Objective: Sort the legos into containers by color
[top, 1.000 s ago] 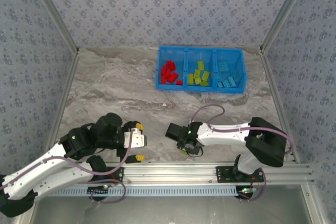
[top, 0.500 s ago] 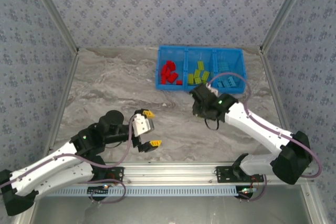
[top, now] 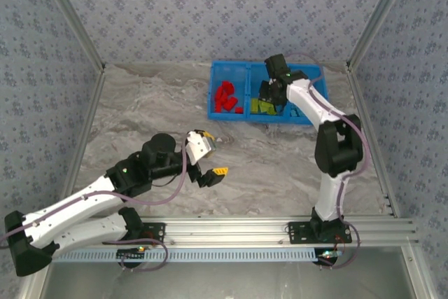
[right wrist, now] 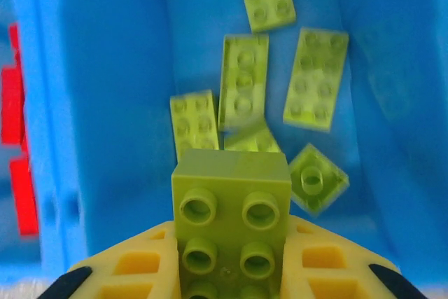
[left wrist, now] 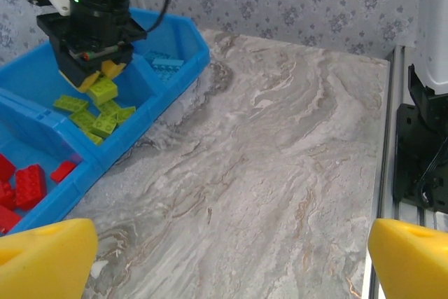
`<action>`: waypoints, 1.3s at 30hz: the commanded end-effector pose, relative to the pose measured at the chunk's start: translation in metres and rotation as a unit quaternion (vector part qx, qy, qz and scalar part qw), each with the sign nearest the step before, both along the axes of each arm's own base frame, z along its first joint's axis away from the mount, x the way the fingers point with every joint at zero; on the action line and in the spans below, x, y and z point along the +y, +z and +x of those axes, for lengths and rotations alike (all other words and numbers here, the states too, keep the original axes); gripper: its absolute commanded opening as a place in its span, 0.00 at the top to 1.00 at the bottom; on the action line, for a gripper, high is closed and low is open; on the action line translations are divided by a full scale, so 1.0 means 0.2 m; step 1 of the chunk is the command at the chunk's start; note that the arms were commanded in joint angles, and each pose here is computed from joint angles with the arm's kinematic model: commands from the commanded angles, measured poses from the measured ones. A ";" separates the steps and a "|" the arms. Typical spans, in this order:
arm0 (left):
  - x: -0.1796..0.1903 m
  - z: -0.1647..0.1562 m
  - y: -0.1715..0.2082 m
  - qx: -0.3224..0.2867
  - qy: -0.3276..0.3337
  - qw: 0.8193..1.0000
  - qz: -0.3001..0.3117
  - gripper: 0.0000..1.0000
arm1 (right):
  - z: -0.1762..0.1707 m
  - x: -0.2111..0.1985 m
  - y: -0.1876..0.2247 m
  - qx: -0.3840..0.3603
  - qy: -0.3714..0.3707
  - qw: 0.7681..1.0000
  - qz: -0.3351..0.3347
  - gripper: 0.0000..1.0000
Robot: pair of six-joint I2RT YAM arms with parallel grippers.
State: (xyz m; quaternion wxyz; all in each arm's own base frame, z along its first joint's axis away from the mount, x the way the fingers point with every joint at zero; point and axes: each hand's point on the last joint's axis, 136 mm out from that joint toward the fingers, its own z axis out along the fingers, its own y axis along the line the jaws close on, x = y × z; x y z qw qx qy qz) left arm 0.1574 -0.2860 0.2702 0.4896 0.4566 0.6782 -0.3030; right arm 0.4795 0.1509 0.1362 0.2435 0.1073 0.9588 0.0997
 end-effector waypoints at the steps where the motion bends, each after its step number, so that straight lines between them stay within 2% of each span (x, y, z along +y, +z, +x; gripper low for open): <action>1: 0.03 0.01 0.02 0.007 0.024 1.000 -0.005 0.01 | 0.16 0.04 0.06 -0.015 0.024 1.000 0.011 0.66; 4: 0.09 0.08 -0.01 0.015 0.079 0.997 0.004 0.01 | 0.25 0.05 0.02 -0.001 0.021 1.000 0.013 0.52; 6: 0.16 0.14 -0.06 0.028 0.137 0.990 0.021 0.01 | 0.28 0.05 0.04 -0.001 0.016 1.000 0.010 0.47; 12: 0.32 0.26 -0.14 0.043 0.251 0.966 0.043 0.01 | 0.24 0.02 0.20 -0.015 0.019 1.000 0.005 0.44; 15: 0.41 0.32 -0.15 0.034 0.293 0.955 0.034 0.01 | 0.14 -0.03 0.34 -0.038 0.024 0.999 -0.004 0.44; 18: 0.55 0.42 -0.20 0.031 0.351 0.935 0.028 0.01 | -0.02 -0.11 0.45 -0.072 0.024 0.997 -0.019 0.40; 23: 0.83 0.56 -0.28 0.005 0.449 0.893 0.032 0.01 | -0.36 -0.34 0.57 -0.126 0.002 0.988 -0.086 0.32; 27: 1.00 0.63 -0.31 -0.005 0.502 0.865 0.019 0.01 | -0.61 -0.51 0.45 -0.143 -0.012 0.981 -0.131 0.23; 31: 1.14 0.68 -0.38 -0.015 0.540 0.841 0.037 0.01 | -0.72 -0.66 0.31 -0.175 -0.036 0.969 -0.171 0.21; 35: 1.28 0.71 -0.44 -0.022 0.583 0.812 0.029 0.01 | -0.71 -0.81 0.12 -0.195 -0.062 0.954 -0.221 0.20; 39: 1.33 0.76 -0.55 -0.047 0.589 0.806 0.035 0.01 | -0.65 -0.88 -0.03 -0.233 -0.066 0.939 -0.244 0.17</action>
